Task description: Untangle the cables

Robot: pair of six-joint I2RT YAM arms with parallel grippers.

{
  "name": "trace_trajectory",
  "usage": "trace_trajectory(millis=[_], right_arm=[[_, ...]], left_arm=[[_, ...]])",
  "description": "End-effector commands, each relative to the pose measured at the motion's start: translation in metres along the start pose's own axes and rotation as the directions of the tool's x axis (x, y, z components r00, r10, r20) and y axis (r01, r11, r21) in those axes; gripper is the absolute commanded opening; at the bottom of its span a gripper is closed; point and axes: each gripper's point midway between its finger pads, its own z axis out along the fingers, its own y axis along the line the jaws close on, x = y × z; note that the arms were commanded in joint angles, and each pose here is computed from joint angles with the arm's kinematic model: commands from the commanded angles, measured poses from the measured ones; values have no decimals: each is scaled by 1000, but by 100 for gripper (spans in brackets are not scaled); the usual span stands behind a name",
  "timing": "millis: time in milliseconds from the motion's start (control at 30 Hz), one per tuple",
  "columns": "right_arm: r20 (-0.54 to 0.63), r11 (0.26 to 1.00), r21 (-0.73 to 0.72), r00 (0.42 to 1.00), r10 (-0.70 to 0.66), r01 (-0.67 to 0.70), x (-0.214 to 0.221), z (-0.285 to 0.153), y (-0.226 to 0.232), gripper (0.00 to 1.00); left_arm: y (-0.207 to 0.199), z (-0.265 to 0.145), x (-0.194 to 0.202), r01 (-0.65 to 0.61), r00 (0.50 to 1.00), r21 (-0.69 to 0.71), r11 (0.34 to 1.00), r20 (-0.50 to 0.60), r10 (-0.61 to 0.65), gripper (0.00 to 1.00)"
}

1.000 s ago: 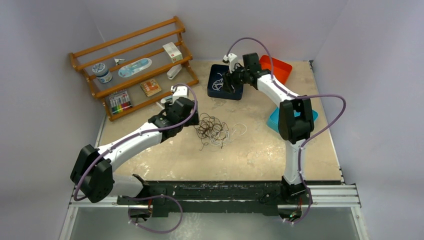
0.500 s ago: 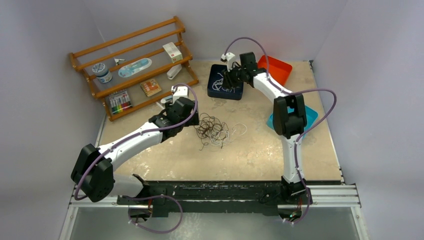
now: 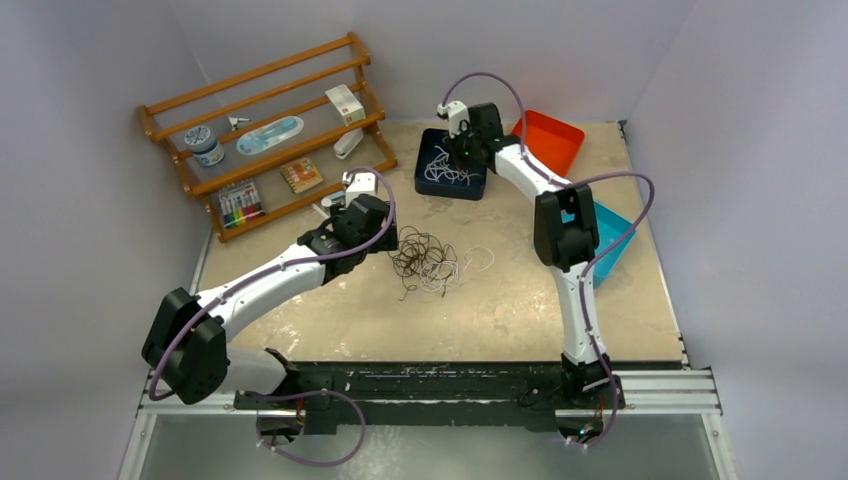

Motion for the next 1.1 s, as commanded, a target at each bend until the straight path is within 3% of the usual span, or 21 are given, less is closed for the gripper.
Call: trace_trajectory(millis=[0,233,567,867,1067], right_arm=[[43,972,235,999,-9,-1,-28,-3,-30,0],[77,877,479,997,-7,-31,-39,-20,-64,0],[66,780,625,998,-24,-23,-43,-33,-92,0],[17,934,355,999,-44,35,-25,2,-45,0],[4,975,222,1000,-3,2,-14,16,-24,0]], left_arm=[[-3,-4,-20,9,998,6,1000,57,-9,78],[0,-4,-18,7,998,-5,1000,56,-7,78],[2,-3,-15,2,999,-14,1000,48,-1,78],[0,2,-9,-4,1000,-9,1000,28,4,78],[-2,2,-8,-5,1000,-3,1000,22,5,78]])
